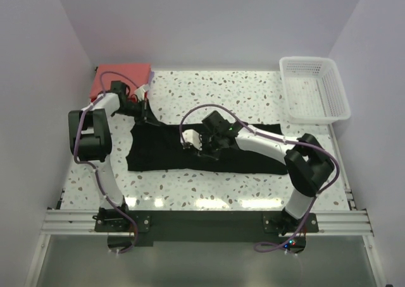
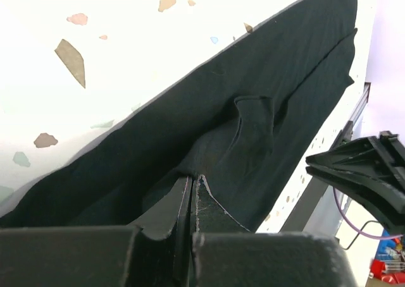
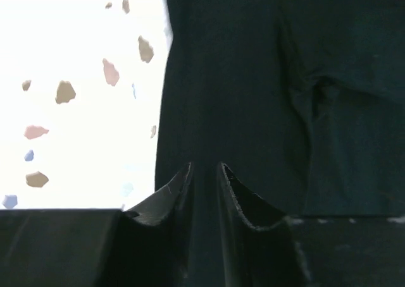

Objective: Fold and stack the t-shirts
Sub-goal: Fold the tshirt

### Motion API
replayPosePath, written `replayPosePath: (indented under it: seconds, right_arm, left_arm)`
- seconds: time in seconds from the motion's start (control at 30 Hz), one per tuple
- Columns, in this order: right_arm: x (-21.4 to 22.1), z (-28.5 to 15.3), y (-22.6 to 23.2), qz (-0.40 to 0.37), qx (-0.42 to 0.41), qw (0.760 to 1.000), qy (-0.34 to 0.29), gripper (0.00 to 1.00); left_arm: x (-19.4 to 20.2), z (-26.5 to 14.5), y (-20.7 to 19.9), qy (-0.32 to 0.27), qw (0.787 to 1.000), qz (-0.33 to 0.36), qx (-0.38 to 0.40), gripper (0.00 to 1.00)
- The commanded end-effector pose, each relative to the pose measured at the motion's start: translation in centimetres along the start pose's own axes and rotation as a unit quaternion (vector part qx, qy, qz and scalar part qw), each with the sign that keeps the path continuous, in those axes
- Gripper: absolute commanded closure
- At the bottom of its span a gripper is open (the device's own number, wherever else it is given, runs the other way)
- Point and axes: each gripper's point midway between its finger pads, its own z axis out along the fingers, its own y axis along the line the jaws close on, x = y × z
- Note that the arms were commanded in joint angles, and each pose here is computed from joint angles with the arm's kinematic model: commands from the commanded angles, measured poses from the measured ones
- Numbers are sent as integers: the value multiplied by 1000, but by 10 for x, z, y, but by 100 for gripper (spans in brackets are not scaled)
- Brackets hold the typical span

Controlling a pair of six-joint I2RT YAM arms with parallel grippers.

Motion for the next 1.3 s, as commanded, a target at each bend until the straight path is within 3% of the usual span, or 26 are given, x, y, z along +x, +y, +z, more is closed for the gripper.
replayPosePath:
  seconds: [0.0, 0.23, 0.4, 0.63, 0.93, 1.1, 1.27]
  right_arm:
    - [-45, -7, -27, 44, 42, 997, -57, 73]
    - [-97, 7, -64, 121, 61, 983, -122, 61]
    - [-118, 28, -99, 142, 91, 974, -150, 64]
    - [-61, 74, -115, 137, 127, 981, -59, 73]
    - [-45, 67, -126, 151, 177, 972, -42, 74]
    - [-51, 63, -126, 161, 172, 971, -51, 77]
    - [-70, 45, -114, 152, 137, 976, -79, 82]
  left_arm:
    - [-5, -7, -10, -18, 1000, 10, 5, 100]
    - [17, -15, -21, 0, 1000, 14, 9, 100]
    - [41, -16, -24, 7, 1000, -3, 8, 100]
    - [56, -20, -27, 26, 1000, -15, 2, 100]
    - [108, -14, 8, 81, 992, -67, -77, 100]
    - [110, -6, 22, 94, 988, -84, -91, 90]
    - [103, -15, 12, 90, 992, -50, -79, 76]
